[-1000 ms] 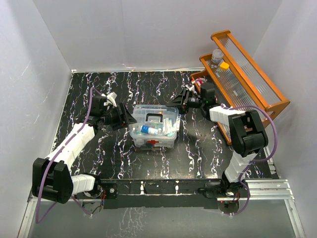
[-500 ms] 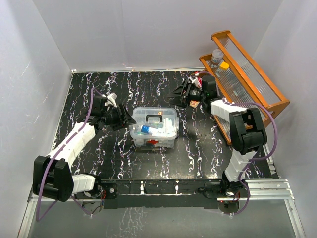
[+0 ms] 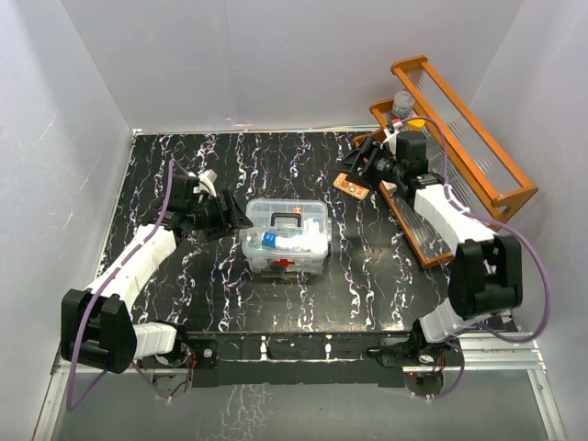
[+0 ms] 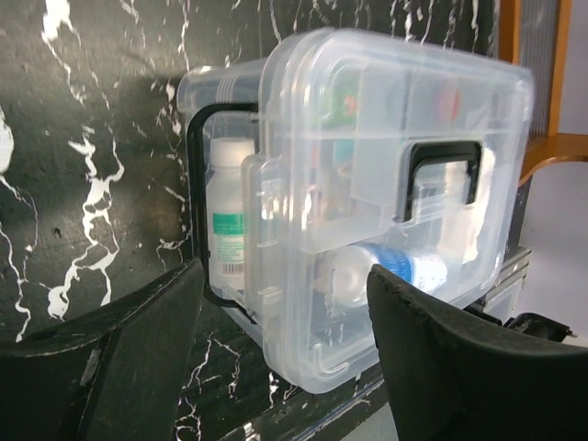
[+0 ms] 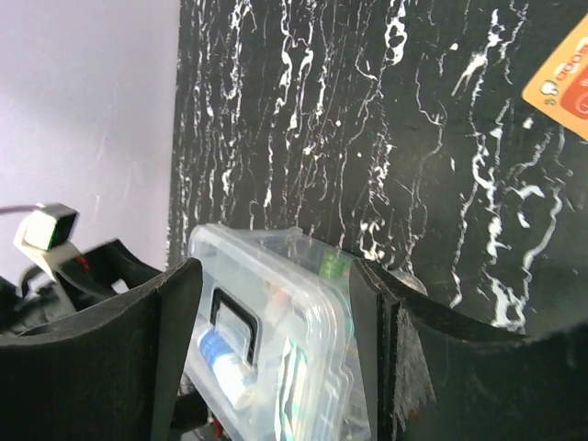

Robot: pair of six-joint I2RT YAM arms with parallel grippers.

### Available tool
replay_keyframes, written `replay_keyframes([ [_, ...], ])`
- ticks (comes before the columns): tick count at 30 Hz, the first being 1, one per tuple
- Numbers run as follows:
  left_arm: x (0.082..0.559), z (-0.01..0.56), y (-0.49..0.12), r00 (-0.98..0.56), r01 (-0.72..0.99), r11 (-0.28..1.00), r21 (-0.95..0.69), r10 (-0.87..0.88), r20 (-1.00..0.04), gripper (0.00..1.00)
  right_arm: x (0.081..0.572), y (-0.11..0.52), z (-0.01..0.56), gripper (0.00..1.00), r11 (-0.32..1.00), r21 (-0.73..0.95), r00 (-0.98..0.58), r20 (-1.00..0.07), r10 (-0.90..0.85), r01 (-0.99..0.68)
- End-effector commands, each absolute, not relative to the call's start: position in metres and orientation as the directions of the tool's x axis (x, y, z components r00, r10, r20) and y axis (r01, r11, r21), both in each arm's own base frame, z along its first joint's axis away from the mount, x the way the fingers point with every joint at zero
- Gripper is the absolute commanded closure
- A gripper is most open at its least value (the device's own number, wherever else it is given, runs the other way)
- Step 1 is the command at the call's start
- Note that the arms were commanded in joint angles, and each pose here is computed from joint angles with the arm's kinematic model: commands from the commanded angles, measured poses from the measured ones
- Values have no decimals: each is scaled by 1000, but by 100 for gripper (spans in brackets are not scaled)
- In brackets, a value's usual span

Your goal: Organize the medicine kit

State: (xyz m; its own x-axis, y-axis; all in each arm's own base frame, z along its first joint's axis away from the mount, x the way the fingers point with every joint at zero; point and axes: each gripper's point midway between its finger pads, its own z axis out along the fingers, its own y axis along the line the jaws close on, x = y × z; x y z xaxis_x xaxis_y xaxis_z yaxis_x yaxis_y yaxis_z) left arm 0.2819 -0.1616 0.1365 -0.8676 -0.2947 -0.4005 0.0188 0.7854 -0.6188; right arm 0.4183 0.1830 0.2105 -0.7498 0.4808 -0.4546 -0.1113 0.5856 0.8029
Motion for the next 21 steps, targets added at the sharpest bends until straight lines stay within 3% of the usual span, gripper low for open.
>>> replay_keyframes([
  [1, 296, 167, -159, -833, 85, 804, -588, -266, -485, 29, 393, 161, 212, 36, 711, 692, -702, -568, 429, -124],
  [6, 299, 174, -161, -825, 114, 797, -594, -256, -503, 27, 354, 168, 195, 36, 765, 630, -739, -579, 345, -137],
  [11, 296, 161, -158, -841, 119, 817, -565, -220, -495, 37, 319, 200, 178, 35, 764, 616, -787, -561, 257, -190],
  [21, 288, 139, -160, -886, 102, 818, -566, -184, -425, 37, 292, 226, 145, 37, 713, 673, -858, -471, 207, -198],
])
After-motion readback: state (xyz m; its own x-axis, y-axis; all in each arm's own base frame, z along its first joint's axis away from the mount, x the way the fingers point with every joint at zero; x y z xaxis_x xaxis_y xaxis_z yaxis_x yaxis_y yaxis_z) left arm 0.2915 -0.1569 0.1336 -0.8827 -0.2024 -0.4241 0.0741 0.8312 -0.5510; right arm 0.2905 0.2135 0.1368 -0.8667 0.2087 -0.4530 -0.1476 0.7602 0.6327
